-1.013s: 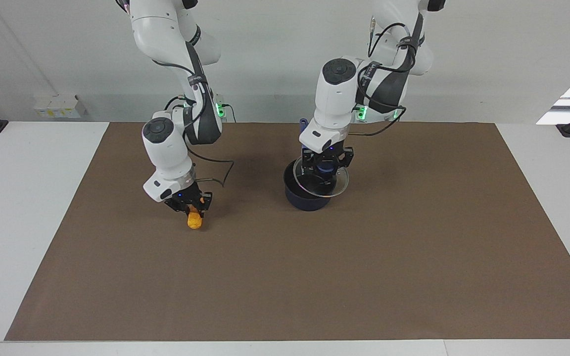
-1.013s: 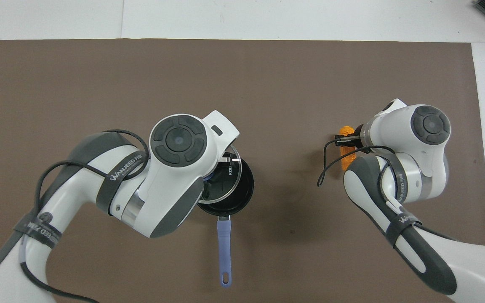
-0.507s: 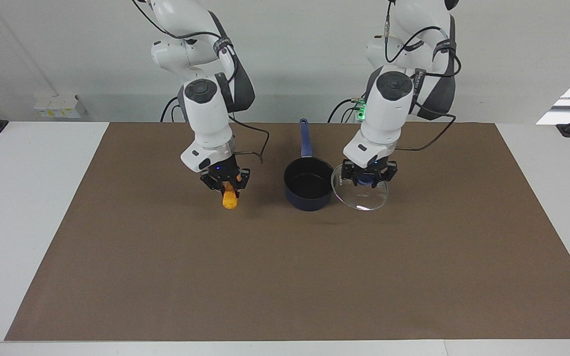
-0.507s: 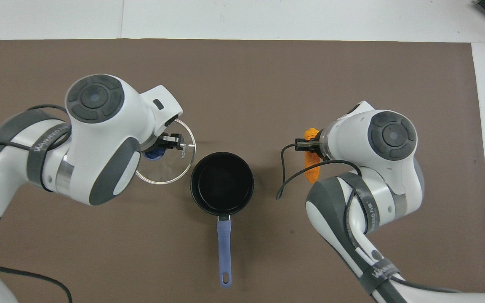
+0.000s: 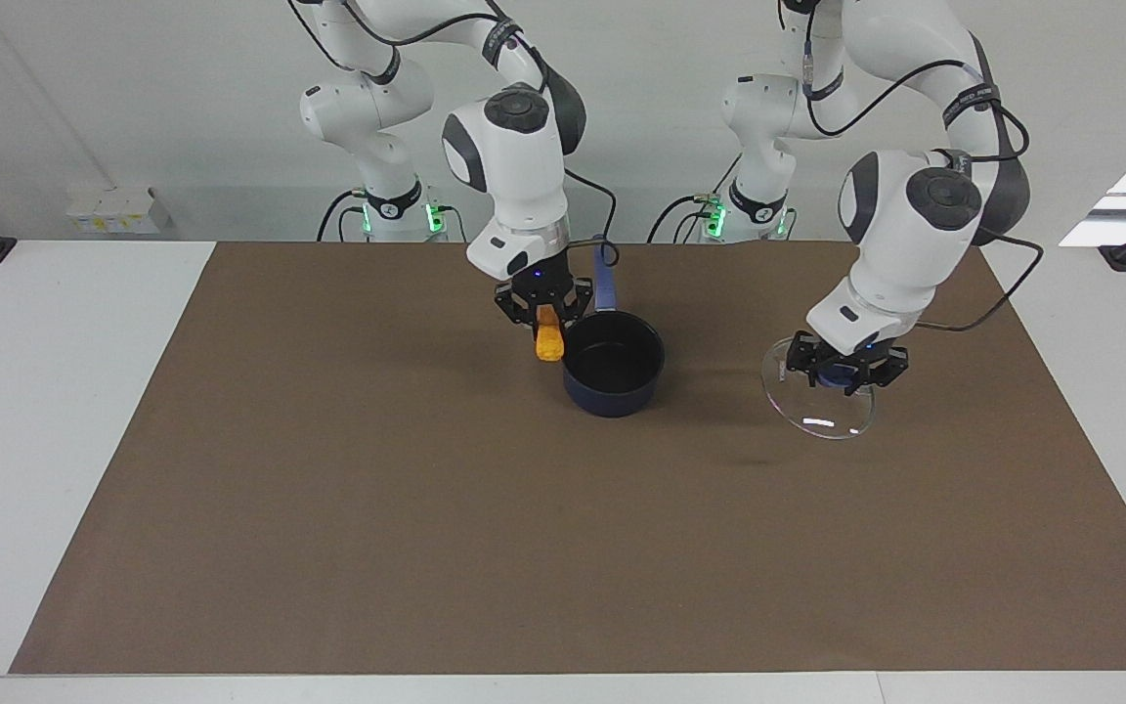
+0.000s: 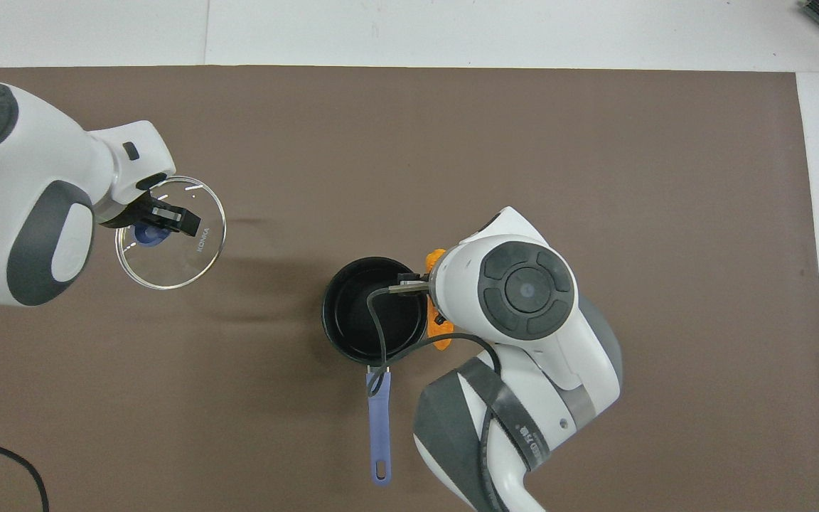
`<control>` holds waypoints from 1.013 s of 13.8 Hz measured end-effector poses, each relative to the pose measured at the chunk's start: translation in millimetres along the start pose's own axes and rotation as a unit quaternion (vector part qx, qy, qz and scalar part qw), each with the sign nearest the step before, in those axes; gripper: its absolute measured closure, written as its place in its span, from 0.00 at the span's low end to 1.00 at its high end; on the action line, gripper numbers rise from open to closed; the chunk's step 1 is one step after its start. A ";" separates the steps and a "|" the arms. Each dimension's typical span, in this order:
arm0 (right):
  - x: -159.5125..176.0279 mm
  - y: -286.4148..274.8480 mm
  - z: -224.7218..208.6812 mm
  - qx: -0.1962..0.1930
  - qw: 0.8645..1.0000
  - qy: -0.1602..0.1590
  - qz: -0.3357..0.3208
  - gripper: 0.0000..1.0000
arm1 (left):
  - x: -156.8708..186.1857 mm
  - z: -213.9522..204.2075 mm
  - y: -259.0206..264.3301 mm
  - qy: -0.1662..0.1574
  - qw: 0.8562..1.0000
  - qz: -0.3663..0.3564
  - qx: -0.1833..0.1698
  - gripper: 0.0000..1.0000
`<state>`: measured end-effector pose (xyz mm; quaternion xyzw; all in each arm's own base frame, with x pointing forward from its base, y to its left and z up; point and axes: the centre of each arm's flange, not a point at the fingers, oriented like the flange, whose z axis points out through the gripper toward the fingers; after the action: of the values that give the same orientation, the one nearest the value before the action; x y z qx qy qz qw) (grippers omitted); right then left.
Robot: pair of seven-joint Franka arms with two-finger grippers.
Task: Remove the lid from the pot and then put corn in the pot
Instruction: 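Set the lid down beside the pot while the right gripper lowers the corn in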
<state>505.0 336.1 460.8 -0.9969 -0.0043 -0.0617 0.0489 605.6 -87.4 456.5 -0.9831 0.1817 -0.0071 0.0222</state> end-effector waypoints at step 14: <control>-5.9 -70.6 74.7 0.018 0.999 -0.041 -0.028 0.63 | -45.5 104.9 -67.4 -0.022 0.999 0.033 -0.010 0.47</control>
<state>507.3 413.6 393.2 -0.9970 -0.0349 -0.0222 0.0652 589.5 -3.9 354.6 -0.9766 0.2137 0.0171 0.0167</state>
